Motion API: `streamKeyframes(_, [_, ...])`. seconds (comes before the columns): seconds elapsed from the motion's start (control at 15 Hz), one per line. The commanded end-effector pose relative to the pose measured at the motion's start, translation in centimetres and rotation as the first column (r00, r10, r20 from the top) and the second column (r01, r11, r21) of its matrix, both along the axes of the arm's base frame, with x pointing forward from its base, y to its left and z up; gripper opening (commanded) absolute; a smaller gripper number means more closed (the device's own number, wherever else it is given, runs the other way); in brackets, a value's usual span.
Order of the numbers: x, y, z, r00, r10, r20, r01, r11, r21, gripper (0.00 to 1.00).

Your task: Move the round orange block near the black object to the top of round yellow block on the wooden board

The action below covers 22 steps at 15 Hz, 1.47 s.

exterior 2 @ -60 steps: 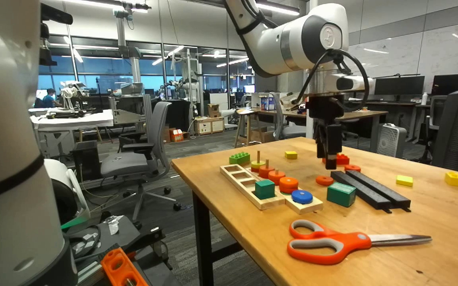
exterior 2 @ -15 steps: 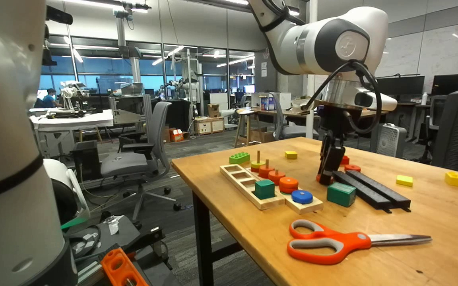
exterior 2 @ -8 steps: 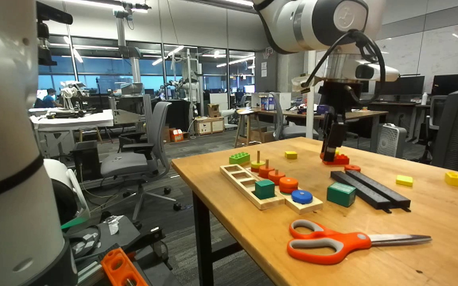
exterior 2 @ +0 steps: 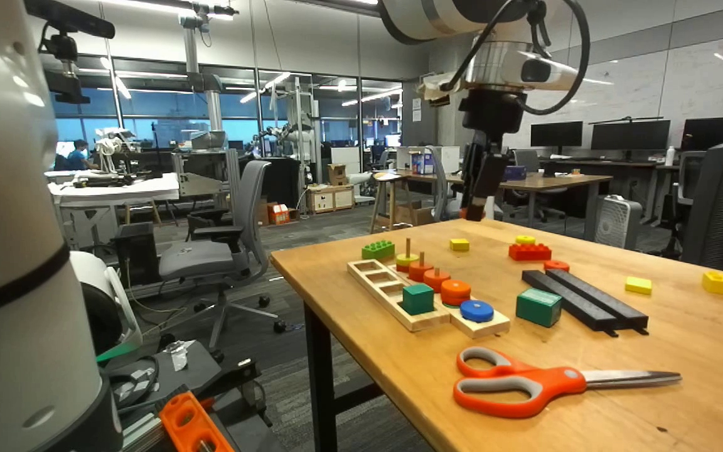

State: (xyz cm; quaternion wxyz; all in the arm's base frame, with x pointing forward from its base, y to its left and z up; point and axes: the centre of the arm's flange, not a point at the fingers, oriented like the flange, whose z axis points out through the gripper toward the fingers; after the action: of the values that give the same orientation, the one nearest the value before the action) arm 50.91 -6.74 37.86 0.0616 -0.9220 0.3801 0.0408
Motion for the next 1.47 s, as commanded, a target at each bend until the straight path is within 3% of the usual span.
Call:
streamKeyframes(0.0, [-2.7,3.1,1.2,0.988,0.154,-0.025,-0.153,0.987,0.049,0.17])
streamKeyframes(0.4, [-3.4,7.2,0.1,0.945,0.311,-0.102,-0.302,0.949,0.093,0.17])
streamKeyframes(0.67, [-3.3,7.9,-0.9,0.929,0.348,-0.122,-0.335,0.935,0.117,0.17])
streamKeyframes(1.4, [-1.6,7.2,-4.3,0.940,0.321,-0.116,-0.311,0.946,0.095,0.17])
